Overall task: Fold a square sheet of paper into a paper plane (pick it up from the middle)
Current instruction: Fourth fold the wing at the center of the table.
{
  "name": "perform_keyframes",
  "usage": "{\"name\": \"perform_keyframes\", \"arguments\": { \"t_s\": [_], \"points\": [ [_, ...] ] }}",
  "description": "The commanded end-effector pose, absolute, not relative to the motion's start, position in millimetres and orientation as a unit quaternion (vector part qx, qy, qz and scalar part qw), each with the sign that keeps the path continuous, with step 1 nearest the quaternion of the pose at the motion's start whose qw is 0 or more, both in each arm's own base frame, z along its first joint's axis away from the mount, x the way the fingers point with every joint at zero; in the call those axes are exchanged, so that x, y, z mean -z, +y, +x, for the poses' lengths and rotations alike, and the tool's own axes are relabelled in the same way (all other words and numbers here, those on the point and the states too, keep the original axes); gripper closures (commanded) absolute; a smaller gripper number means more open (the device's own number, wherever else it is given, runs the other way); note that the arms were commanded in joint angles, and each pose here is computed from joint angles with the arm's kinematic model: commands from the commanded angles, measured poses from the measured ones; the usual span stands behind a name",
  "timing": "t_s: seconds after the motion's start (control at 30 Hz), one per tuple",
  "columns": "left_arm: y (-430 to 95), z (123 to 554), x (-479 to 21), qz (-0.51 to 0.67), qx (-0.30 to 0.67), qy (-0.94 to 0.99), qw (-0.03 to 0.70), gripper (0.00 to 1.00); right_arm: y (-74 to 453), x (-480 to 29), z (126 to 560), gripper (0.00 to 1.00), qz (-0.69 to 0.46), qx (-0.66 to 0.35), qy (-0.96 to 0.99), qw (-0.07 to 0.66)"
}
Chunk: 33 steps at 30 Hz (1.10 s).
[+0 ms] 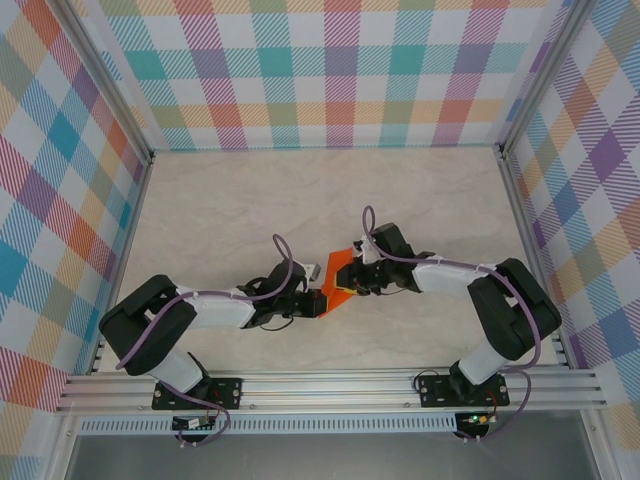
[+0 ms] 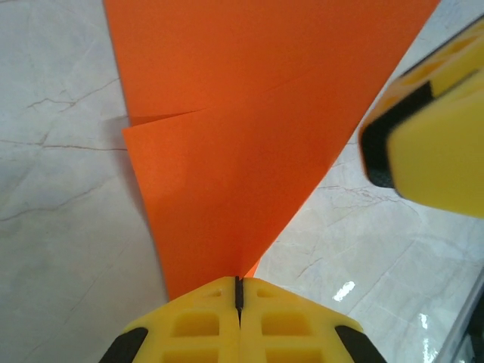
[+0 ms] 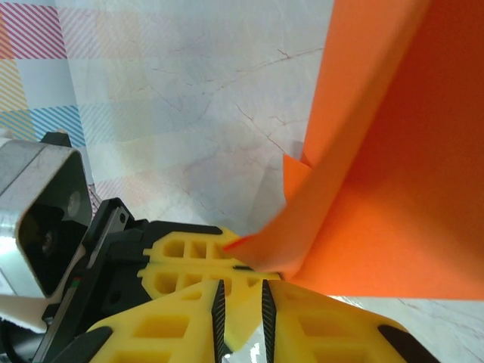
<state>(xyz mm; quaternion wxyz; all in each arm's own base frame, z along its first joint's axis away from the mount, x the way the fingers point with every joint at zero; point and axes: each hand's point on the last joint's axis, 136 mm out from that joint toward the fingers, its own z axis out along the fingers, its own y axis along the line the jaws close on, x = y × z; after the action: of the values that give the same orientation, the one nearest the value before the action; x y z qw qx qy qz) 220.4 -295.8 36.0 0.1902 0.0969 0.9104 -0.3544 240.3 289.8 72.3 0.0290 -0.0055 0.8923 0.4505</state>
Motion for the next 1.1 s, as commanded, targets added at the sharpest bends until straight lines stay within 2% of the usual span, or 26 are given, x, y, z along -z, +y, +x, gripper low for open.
{"name": "perform_keyframes", "arguments": {
  "t_s": [0.0,0.23,0.47,0.6,0.8,1.07],
  "points": [
    [-299,223,-39,0.094,0.382,0.900,0.185,1.00,302,-84,248,0.78,-0.016,-0.470,0.882,0.036],
    [-298,226,-36,0.090,0.379,0.903,0.181,1.00,299,-69,254,0.76,0.008,-0.446,0.895,0.030],
    [-298,229,-39,0.098,0.367,0.907,0.181,0.80,287,-62,252,0.61,0.027,-0.413,0.910,0.031],
    [-300,230,-42,0.110,0.356,0.910,0.183,0.71,286,-61,252,0.58,0.032,-0.410,0.911,0.028],
    [-300,227,-45,0.146,0.293,0.922,0.206,0.56,288,-62,253,0.61,0.034,-0.411,0.911,0.027],
    [-293,225,-46,0.182,0.206,0.929,0.250,0.51,290,-63,253,0.68,0.033,-0.414,0.909,0.022]
  ]
}}
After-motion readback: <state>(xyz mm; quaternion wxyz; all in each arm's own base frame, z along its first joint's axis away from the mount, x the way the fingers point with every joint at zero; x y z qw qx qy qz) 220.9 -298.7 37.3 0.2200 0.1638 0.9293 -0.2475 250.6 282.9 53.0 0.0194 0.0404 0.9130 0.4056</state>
